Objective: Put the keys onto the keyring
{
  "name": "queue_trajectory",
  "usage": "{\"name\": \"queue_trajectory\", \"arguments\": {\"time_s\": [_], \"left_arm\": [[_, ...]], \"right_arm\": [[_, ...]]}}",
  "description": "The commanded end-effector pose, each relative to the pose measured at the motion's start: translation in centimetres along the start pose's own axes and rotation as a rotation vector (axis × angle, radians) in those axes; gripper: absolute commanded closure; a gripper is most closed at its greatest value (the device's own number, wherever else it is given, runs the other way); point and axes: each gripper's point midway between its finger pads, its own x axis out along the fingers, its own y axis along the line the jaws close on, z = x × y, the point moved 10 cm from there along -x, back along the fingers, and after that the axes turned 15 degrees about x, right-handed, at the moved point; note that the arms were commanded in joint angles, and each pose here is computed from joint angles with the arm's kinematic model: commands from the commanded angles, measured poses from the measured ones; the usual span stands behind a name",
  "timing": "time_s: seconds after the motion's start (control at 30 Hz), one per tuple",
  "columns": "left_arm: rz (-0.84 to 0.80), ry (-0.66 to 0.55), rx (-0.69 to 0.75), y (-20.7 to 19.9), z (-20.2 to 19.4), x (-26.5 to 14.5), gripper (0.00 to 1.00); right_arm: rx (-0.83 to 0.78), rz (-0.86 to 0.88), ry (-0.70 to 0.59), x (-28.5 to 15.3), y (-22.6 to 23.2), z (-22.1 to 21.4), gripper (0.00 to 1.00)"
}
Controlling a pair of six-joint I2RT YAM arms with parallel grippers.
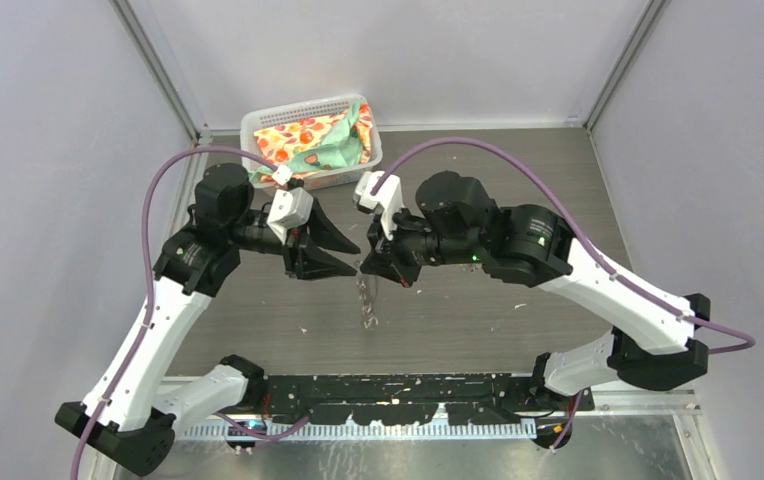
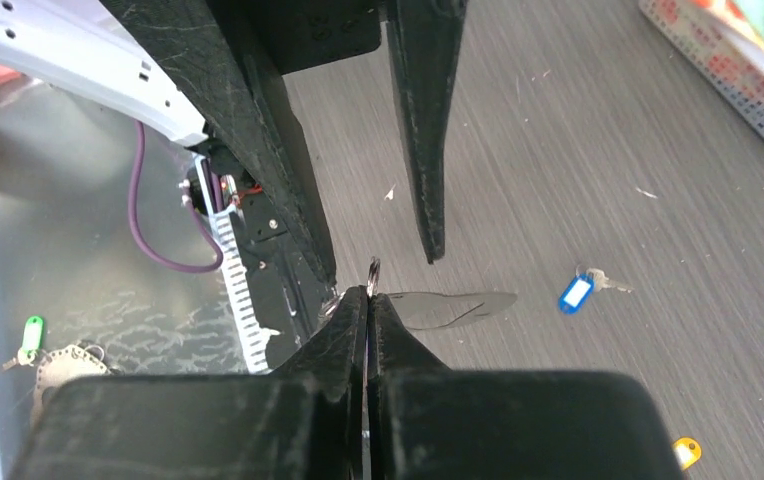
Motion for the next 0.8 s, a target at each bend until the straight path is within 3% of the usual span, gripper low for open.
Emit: {"name": "queue_trajectory", "arguments": {"time_s": [0.0, 0.37, 0.77], "left_arm": [[-0.082, -0.033, 0.029, -0.5, 0.7, -0.1, 0.62], [-0.119, 0.02, 0.081, -1.7, -0.5, -0.4, 0.99], [-0.153, 0.071, 0.006, -1.4, -1.6, 0.2, 1.0]], "right_arm": [[-0.036, 0.045, 0.013, -0.9, 0.7, 1.3, 0.99], [-0.036, 0.057, 0.063, 0.2, 0.9, 1.8, 0.99], [-0.018, 0.066, 0.167, 2.4, 1.0, 2.1, 0.99]]}}
